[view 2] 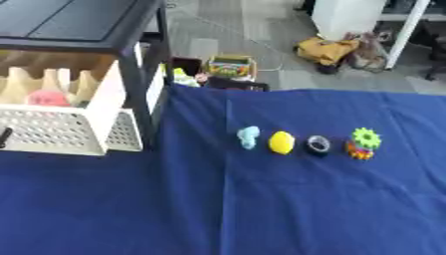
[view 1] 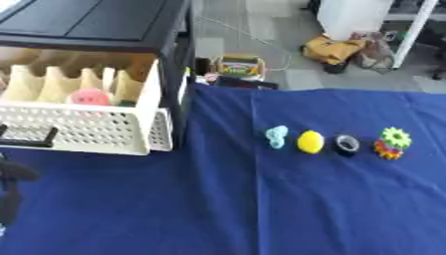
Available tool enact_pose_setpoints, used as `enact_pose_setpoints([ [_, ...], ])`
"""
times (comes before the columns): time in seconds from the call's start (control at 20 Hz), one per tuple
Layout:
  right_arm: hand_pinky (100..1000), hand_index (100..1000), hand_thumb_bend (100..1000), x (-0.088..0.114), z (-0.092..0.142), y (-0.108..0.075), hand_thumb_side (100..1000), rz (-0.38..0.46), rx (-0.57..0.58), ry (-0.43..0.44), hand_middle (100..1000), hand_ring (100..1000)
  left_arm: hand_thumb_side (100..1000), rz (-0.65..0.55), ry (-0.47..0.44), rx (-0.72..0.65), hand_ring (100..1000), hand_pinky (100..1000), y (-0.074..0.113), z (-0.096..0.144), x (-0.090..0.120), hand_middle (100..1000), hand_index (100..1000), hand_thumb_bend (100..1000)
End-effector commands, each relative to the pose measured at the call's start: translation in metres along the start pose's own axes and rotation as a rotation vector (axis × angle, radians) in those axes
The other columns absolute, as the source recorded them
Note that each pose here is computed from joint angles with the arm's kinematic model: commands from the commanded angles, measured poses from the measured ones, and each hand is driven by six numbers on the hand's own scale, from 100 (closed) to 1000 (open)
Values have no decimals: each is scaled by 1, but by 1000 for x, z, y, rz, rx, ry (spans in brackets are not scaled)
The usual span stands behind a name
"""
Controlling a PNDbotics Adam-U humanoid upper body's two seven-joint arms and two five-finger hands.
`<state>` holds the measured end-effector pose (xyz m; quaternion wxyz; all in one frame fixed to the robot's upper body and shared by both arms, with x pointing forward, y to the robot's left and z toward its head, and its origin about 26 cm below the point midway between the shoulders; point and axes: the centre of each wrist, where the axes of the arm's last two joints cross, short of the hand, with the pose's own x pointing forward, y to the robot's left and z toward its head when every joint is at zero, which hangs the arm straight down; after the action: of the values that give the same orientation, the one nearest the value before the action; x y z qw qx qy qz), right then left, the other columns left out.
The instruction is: Pick up objects from table and place into drawer.
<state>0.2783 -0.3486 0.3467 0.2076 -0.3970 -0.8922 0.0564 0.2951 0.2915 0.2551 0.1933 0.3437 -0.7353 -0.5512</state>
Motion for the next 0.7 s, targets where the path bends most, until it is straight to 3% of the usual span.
enact_pose_setpoints([
  [0.05, 552, 751, 100, 5, -1, 0, 797, -10, -44, -22, 523, 614, 1000, -60, 8, -93, 336, 529, 4, 3, 1, 457, 731, 100],
  [0.5, 549, 739, 100, 3, 10, 12, 788, -37, -130, 7, 514, 607, 1000, -99, 95, -262, 456, 520, 1, 4, 3, 518, 805, 100],
  [0.7, 547, 732, 100, 1, 15, 18, 780, -47, -166, 20, 510, 604, 1000, -114, 131, -295, 449, 505, 8, -3, 4, 503, 804, 100],
])
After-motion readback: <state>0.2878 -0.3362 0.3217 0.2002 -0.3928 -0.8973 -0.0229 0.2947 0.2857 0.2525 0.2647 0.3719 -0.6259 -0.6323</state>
